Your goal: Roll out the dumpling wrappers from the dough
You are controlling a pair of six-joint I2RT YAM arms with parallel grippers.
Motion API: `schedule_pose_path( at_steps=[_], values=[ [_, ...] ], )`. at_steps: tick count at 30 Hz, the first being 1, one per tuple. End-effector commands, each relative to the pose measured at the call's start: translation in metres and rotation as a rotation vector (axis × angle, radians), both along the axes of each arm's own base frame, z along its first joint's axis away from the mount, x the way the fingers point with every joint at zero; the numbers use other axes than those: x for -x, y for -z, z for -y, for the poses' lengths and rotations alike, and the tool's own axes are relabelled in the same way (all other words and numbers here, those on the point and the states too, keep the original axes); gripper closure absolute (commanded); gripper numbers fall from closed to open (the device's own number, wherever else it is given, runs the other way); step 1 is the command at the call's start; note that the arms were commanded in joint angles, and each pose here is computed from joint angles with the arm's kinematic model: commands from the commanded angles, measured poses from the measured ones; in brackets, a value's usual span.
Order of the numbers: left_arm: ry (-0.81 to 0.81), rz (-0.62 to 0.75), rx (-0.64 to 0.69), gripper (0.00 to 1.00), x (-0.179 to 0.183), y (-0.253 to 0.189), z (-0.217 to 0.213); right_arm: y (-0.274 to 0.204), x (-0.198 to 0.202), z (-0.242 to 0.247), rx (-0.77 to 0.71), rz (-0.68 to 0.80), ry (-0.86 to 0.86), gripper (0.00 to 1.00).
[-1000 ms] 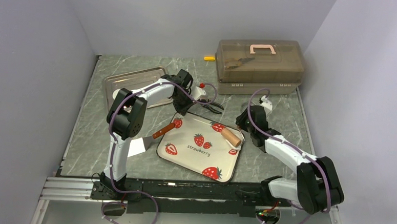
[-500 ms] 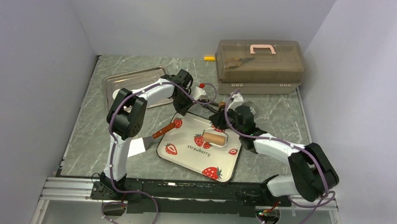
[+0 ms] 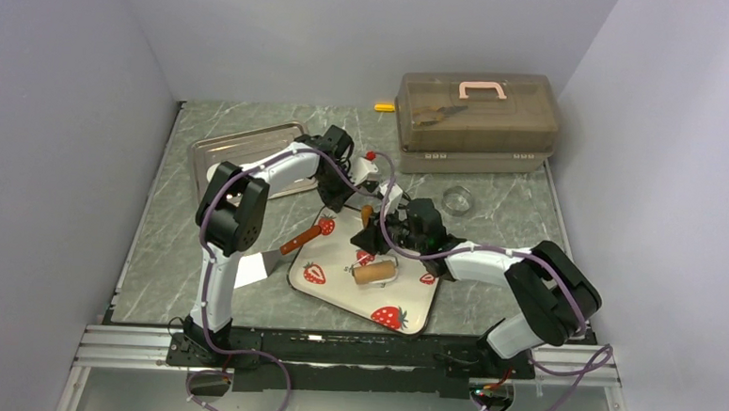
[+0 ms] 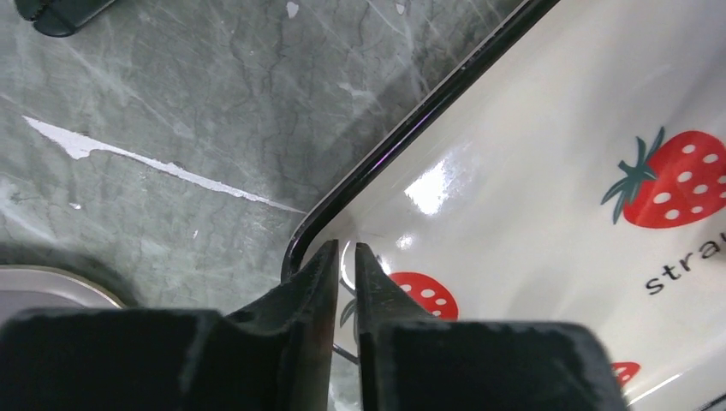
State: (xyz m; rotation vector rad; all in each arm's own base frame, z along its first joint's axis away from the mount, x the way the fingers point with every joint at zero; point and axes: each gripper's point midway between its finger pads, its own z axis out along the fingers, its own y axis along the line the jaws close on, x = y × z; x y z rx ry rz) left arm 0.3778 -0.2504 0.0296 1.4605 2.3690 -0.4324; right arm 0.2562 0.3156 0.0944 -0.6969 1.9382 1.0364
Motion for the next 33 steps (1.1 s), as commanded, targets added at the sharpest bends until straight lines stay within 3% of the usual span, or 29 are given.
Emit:
schedule_pose_path(
  at_steps=[1,6,11,13,14,20,27,33],
  values=[
    [0.033,0.032,0.094,0.75,-0.012,-0.041,0.015,-0.040,0.003,-0.008,-0.049,0.142,-0.089,1.00],
    [0.082,0.017,0.200,0.53,-0.006,-0.096,0.023,-0.043,0.004,-0.007,-0.022,0.170,-0.120,1.00],
    [0.210,-0.075,0.292,0.29,0.039,-0.135,0.015,-0.046,0.007,-0.004,-0.016,0.181,-0.125,1.00],
    [0.263,-0.107,0.285,0.06,0.058,-0.134,0.001,-0.048,0.009,-0.002,-0.017,0.193,-0.122,1.00],
    [0.291,-0.118,0.273,0.01,0.068,-0.132,-0.007,-0.049,0.009,-0.001,-0.016,0.198,-0.120,1.00],
    [0.347,-0.071,0.162,0.01,0.100,-0.114,-0.048,-0.050,0.011,0.004,-0.009,0.214,-0.108,1.00],
    [0.167,0.045,-0.002,0.00,0.084,-0.071,-0.072,-0.047,0.012,0.005,-0.011,0.210,-0.103,1.00],
    [0.076,0.140,-0.002,0.01,0.058,-0.056,-0.067,-0.049,0.010,0.004,-0.016,0.213,-0.102,1.00]
  ],
)
